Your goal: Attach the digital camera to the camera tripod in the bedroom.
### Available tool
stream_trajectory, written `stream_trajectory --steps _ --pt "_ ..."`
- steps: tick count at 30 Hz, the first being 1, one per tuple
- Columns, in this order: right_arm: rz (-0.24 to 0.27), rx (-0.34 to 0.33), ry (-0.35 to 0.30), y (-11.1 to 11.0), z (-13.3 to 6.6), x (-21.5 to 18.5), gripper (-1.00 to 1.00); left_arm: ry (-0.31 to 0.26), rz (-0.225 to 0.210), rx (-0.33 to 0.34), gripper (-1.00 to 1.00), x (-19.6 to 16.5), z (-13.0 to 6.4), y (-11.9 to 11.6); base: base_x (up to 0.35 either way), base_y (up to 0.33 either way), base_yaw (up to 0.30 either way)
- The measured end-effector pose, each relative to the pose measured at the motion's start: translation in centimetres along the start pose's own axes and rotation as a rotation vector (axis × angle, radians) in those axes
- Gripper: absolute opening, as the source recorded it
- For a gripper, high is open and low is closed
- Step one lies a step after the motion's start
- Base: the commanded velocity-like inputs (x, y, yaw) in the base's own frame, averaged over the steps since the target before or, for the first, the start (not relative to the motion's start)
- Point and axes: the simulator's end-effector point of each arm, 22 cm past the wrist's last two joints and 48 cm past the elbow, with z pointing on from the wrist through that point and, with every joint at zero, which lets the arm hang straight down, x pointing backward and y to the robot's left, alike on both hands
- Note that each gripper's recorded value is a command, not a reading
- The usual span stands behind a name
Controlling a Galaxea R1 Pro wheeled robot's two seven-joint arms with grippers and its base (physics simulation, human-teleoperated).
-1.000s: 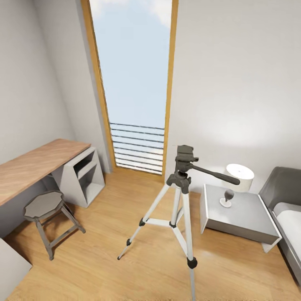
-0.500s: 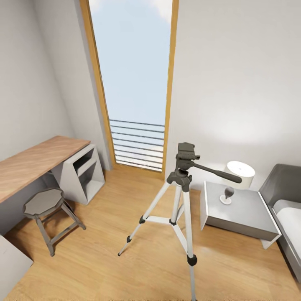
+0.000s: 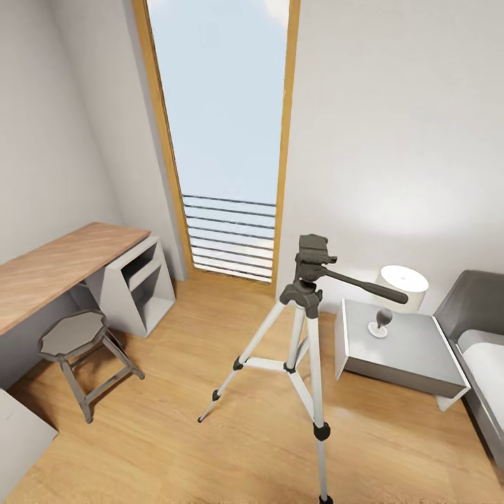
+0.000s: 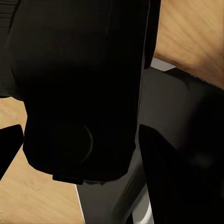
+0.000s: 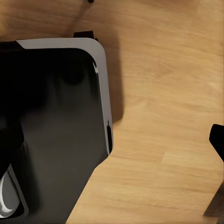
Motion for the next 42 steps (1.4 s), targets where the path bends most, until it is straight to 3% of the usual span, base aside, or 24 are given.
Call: stream_trajectory --steps 18,42 --pt "-0.002 -0.006 0.018 0.12 0.12 0.72 1.00 0.017 0.000 -0.007 -1.00 0.67 0.13 0.28 0.000 0.000 -0.006" --pt "-0.001 -0.002 0.019 0.10 0.13 0.74 1.00 0.017 0.000 -0.007 -1.00 0.68 0.13 0.28 0.000 0.000 -0.205"
